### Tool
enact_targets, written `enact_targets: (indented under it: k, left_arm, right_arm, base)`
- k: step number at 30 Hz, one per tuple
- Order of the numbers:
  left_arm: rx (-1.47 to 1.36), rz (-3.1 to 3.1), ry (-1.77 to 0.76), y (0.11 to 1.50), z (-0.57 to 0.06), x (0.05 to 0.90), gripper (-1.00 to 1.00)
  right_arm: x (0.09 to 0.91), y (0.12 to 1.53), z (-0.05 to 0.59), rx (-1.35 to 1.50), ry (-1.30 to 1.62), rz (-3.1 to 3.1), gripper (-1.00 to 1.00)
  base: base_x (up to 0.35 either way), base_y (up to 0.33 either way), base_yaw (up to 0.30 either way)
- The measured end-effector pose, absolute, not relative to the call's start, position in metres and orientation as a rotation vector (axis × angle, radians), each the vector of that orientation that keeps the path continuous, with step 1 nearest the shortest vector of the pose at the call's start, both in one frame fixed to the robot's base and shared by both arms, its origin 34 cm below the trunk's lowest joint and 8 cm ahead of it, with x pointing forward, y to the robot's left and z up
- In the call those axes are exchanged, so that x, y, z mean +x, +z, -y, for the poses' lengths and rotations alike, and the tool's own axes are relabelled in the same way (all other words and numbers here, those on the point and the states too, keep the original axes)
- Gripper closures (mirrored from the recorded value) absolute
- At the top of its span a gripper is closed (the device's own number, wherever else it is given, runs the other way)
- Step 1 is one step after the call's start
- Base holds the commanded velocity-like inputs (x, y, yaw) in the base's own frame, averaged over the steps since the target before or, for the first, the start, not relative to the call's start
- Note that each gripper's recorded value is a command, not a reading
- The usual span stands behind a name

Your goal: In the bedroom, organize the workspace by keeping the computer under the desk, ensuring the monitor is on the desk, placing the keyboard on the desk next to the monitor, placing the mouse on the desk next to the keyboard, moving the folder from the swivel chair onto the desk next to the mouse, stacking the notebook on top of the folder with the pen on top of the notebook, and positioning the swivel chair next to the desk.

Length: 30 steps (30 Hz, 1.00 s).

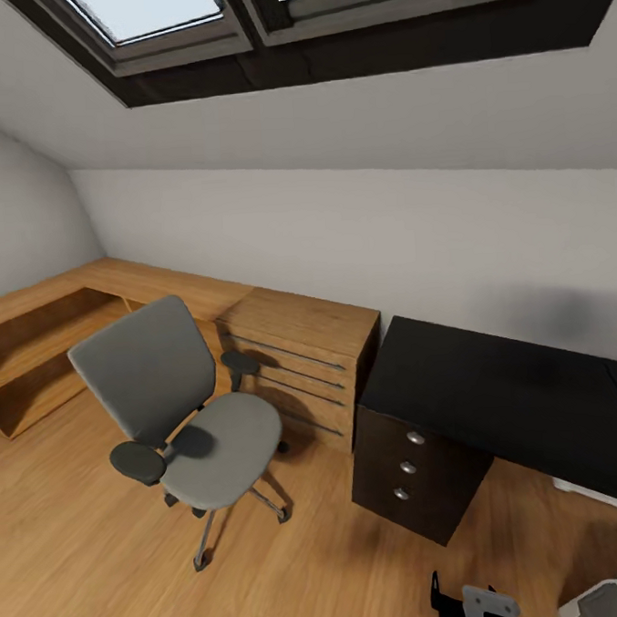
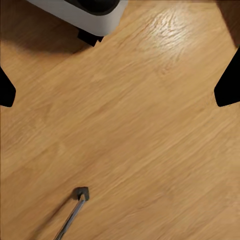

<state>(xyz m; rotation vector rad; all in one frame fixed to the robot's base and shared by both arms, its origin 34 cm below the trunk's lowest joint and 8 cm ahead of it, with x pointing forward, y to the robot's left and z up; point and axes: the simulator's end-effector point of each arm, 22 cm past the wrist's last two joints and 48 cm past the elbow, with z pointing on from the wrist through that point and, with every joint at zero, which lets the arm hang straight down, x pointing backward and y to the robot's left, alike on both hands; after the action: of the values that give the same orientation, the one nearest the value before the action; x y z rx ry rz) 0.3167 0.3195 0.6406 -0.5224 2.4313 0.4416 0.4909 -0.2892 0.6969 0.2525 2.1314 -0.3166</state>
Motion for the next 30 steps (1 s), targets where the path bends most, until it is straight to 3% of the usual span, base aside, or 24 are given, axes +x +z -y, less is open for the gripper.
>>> enact_targets:
  k: [30]
  left_arm:
    - [-0.507,-2.456,0.388,0.651,-0.29,0.311,-1.0]
  right_arm:
    - [0.486,0.712,0.292,0.24,-0.32,-2.124,-1.0]
  base:
    - [0.0,0.0,0.286]
